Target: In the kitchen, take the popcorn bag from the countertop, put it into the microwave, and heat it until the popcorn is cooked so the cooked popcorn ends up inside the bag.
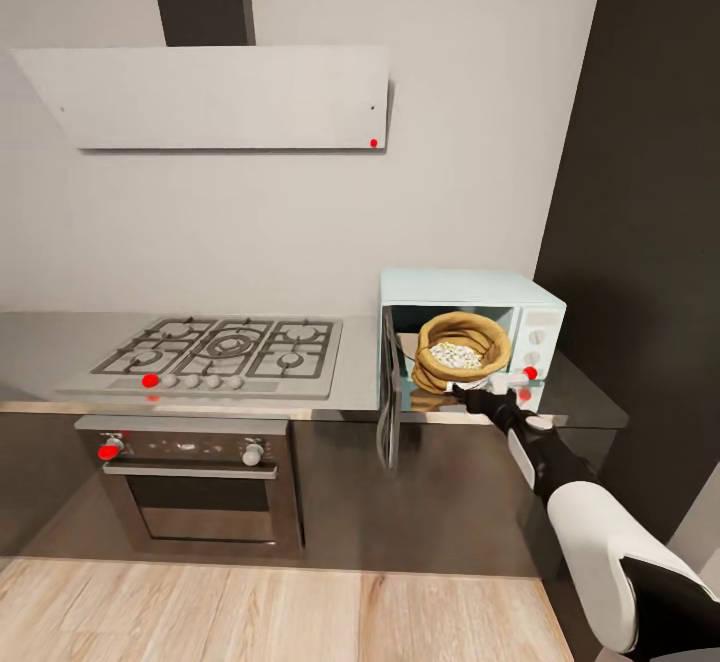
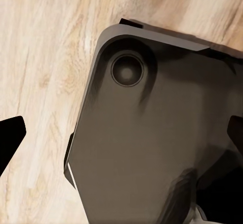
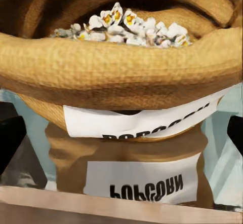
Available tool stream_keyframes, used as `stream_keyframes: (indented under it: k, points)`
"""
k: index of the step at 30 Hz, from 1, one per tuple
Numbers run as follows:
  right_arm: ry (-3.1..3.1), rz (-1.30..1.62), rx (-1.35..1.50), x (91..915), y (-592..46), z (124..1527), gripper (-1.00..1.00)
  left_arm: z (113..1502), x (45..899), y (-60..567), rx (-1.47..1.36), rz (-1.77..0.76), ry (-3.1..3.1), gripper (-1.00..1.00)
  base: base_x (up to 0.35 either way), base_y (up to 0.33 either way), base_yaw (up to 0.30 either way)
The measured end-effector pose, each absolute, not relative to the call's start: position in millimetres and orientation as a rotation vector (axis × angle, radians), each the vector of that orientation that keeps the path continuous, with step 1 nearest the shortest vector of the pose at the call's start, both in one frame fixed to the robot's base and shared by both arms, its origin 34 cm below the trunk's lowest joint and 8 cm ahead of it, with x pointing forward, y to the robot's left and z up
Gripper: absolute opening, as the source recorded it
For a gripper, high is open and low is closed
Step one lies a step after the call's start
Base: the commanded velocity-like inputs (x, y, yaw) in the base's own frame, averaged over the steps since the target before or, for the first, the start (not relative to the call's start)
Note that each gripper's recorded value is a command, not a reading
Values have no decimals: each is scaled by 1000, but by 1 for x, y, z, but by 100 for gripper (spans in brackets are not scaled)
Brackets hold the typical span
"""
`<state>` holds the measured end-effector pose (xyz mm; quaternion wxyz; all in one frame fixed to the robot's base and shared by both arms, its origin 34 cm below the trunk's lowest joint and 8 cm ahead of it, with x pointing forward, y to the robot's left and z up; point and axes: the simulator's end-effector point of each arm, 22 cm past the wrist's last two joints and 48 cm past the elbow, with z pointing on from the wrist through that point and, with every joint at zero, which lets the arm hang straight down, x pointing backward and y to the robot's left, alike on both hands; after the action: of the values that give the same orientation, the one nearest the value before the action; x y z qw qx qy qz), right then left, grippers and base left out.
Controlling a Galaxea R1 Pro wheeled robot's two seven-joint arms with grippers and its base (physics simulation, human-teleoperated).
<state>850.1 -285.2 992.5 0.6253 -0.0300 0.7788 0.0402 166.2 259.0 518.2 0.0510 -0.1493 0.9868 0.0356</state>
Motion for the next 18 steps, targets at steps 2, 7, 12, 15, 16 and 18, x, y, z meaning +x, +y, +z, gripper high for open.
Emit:
stream_keyframes:
  k: [2, 7, 12, 15, 16, 18]
  points:
    - [1749, 88, -75, 852, -285, 1000, 100, 518, 166, 259, -454, 108, 3004, 100, 0, 0, 0]
    - [1718, 107, -46, 852, -285, 1007, 100, 518, 166, 259, -449, 109, 3004, 100, 139, 0, 0]
    - [1720, 124, -10, 847, -290, 998, 100, 518, 166, 259, -448, 108, 3004, 100, 315, 0, 0]
    - [1721, 125, -10, 847, -290, 997, 100, 518, 166, 259, -448, 108, 3004, 100, 320, 0, 0]
    - [1721, 125, -10, 847, -290, 997, 100, 518, 166, 259, -448, 108, 3004, 100, 320, 0, 0]
    - [1698, 126, -11, 848, -290, 1007, 100, 518, 166, 259, -448, 107, 3003, 100, 320, 0, 0]
